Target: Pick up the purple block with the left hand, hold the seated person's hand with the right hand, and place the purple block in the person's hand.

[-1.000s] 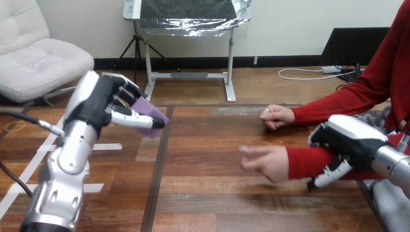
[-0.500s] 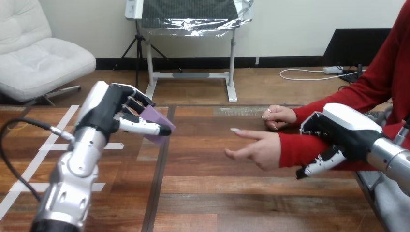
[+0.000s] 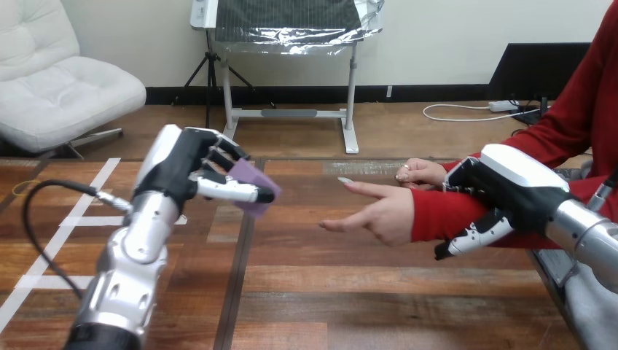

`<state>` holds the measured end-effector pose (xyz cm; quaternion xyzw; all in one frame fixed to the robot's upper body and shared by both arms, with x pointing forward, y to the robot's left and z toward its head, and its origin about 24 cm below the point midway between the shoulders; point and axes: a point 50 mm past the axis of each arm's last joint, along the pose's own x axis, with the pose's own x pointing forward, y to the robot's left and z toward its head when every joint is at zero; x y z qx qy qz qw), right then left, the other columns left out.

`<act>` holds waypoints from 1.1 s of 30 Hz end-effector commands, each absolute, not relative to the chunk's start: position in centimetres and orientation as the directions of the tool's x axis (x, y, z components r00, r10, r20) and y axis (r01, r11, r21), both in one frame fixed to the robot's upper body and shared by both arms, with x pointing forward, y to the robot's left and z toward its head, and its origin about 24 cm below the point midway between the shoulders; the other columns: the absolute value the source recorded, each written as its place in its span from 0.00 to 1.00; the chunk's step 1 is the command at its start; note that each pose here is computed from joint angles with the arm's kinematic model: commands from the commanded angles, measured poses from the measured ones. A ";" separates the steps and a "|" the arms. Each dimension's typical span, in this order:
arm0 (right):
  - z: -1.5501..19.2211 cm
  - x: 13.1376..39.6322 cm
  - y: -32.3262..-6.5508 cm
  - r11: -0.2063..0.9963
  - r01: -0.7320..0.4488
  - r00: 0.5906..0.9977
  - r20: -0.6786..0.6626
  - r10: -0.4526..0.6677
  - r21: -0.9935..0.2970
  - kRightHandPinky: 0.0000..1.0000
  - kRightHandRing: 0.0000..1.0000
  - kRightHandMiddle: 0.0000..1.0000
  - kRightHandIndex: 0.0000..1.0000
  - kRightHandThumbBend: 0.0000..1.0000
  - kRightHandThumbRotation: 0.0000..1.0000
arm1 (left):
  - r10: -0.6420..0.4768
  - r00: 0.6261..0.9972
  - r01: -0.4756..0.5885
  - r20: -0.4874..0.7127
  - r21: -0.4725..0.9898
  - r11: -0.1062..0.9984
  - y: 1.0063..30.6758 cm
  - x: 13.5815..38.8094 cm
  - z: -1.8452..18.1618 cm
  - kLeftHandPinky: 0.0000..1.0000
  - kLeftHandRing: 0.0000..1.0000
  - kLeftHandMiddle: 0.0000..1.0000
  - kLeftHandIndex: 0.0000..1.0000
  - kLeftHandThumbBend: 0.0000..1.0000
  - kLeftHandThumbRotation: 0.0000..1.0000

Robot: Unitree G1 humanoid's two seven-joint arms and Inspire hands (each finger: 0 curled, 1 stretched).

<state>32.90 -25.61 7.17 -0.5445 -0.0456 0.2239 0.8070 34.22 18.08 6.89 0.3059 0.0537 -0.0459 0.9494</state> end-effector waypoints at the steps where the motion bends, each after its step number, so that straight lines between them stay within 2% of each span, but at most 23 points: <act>1: 9.3 33.9 -23.8 0.376 -0.237 0.886 -0.041 0.461 -0.896 0.21 0.22 0.27 0.27 0.85 0.22 | -0.106 0.994 0.089 -0.004 0.565 0.820 15.9 36.0 10.4 0.28 0.33 0.40 0.42 0.78 0.00; 13: 9.7 34.1 -22.5 0.399 -0.238 0.871 -0.013 0.491 -0.885 0.22 0.22 0.27 0.28 0.86 0.27 | -0.135 0.991 0.106 0.013 0.541 0.834 14.4 36.4 10.7 0.29 0.34 0.40 0.42 0.78 0.00; 33: 10.6 34.6 -20.1 0.417 -0.242 0.847 0.019 0.532 -0.876 0.23 0.24 0.28 0.30 0.86 0.29 | -0.197 0.980 0.155 0.024 0.523 0.838 11.7 37.1 11.2 0.28 0.33 0.40 0.42 0.77 0.00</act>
